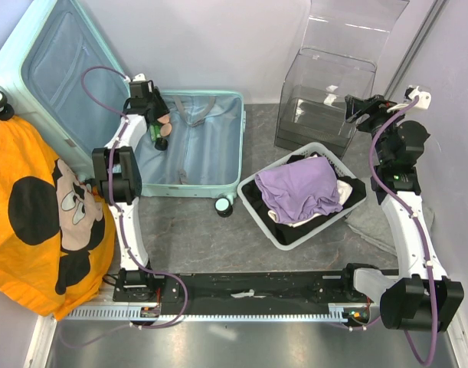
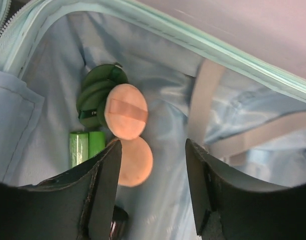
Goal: Open, take out, and arrange the luggage
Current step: Pick up the personal item from the luggage.
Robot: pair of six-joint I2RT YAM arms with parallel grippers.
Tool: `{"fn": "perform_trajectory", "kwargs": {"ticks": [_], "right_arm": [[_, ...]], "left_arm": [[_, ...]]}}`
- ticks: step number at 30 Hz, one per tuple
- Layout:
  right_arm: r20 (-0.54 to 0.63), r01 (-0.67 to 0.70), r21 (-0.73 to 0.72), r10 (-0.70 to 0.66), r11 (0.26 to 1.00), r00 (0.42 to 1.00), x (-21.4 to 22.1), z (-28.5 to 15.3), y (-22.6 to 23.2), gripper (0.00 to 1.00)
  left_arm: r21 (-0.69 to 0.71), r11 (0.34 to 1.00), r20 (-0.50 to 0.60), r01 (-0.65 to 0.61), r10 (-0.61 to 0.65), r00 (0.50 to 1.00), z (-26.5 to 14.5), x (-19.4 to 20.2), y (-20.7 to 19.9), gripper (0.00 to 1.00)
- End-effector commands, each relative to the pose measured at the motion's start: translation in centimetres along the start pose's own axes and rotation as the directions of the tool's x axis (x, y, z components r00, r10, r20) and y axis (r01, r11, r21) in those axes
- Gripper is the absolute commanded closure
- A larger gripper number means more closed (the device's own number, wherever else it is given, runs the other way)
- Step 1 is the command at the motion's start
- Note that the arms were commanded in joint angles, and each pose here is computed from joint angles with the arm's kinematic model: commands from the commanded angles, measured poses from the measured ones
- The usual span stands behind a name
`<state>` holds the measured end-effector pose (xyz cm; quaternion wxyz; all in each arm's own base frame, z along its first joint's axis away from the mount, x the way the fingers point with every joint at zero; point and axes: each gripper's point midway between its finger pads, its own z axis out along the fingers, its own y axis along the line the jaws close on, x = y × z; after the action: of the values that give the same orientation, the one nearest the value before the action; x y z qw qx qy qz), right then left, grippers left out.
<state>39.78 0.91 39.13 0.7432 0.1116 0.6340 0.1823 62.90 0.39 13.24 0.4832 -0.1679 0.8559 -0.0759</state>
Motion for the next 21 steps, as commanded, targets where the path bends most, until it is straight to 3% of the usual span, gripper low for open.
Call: {"fn": "perform_trajectory", "kwargs": {"ticks": [1,11,21], "right_arm": [[0.045,-0.007,-0.070,0.011,0.997,0.999,-1.4,0.1,1.6,0.24],[0.019,-0.034,-0.111,0.037,0.993,0.999,-0.8,0.4,2.2,0.24],[0.005,-0.040,-0.110,0.041,0.993,0.999,-0.2,0.6,2.0,0.25]], "left_arm": [[0.000,0.997,0.084,0.074,-0.074,0.994,2.1,-2.2,0.0,0.41],[-0.071,0.989,0.065,0.128,-0.123,0.990,4.5,0.1,2.9,0.42],[0.039,0.987,0.048,0.157,-0.159,0.986,5.6,0.7,2.6,0.54]]}}
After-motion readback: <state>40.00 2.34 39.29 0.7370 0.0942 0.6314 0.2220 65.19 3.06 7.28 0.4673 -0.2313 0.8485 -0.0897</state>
